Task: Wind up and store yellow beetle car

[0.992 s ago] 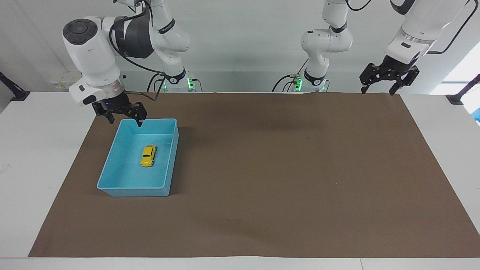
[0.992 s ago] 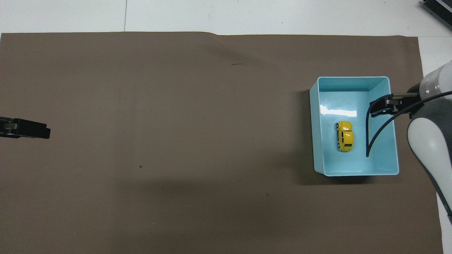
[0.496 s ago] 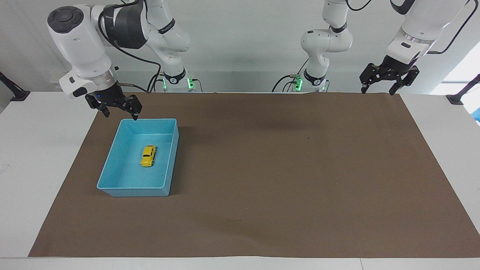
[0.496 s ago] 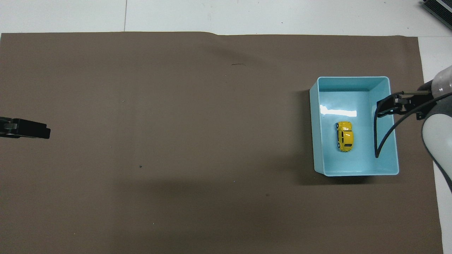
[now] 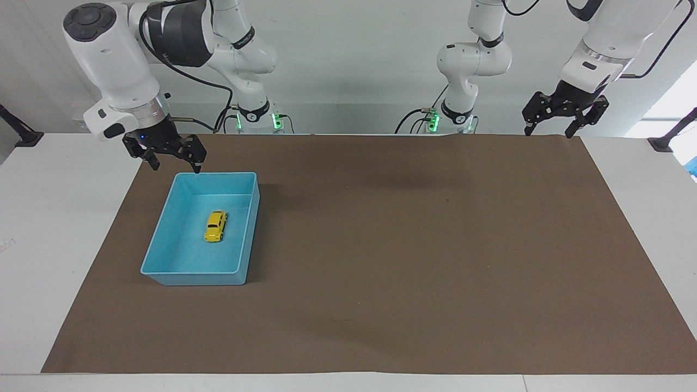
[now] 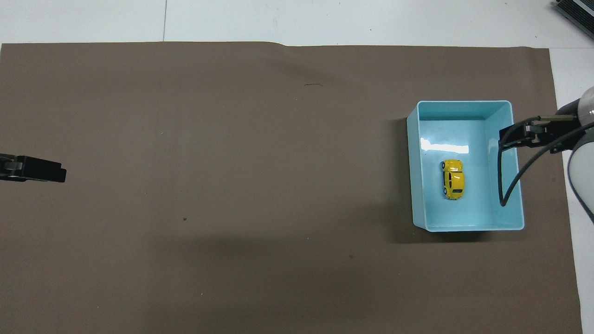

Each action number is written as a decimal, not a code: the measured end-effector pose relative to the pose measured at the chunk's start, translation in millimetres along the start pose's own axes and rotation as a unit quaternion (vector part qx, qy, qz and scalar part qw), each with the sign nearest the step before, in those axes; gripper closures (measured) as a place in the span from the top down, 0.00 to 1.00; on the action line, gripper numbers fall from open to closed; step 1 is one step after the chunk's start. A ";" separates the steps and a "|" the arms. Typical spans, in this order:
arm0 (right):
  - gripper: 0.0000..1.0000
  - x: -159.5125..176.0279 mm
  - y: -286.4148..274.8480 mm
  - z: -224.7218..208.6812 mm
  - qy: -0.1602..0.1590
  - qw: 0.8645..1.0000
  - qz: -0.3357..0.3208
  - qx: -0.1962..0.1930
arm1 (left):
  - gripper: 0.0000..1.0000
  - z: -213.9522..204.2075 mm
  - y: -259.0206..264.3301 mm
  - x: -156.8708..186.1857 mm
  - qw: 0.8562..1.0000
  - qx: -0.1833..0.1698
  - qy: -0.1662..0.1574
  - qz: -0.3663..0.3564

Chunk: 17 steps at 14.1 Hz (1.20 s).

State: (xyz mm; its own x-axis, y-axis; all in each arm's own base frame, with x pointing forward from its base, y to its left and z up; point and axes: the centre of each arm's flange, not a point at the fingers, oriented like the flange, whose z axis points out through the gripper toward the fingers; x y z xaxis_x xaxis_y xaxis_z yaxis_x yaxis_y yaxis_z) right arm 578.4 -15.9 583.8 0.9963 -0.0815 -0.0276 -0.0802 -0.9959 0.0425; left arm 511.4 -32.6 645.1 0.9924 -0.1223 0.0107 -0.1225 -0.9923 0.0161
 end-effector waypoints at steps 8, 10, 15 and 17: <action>1.00 -22.5 4.7 -23.9 0.002 1.000 0.005 0.005 | 1.00 0.0 0.0 0.0 1.000 0.000 0.000 0.000; 1.00 -22.7 5.1 -23.1 0.000 1.000 0.005 0.005 | 1.00 0.0 0.0 0.0 1.000 0.000 0.000 0.000; 1.00 -26.8 7.2 -22.0 -0.015 1.000 -0.009 0.004 | 1.00 0.0 0.0 0.0 1.000 0.000 0.000 0.000; 1.00 -28.7 7.1 -25.0 -0.014 1.000 -0.009 0.004 | 1.00 0.0 0.0 0.0 1.000 0.000 0.000 0.000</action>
State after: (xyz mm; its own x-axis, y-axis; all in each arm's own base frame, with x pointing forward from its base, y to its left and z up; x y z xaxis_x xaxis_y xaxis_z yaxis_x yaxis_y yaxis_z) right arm 550.0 -19.6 609.8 0.9964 -0.0640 -0.0558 -0.0622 -0.9975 0.0329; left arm 511.4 -32.6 645.1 0.9924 -0.1223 0.0107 -0.1225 -0.9923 0.0161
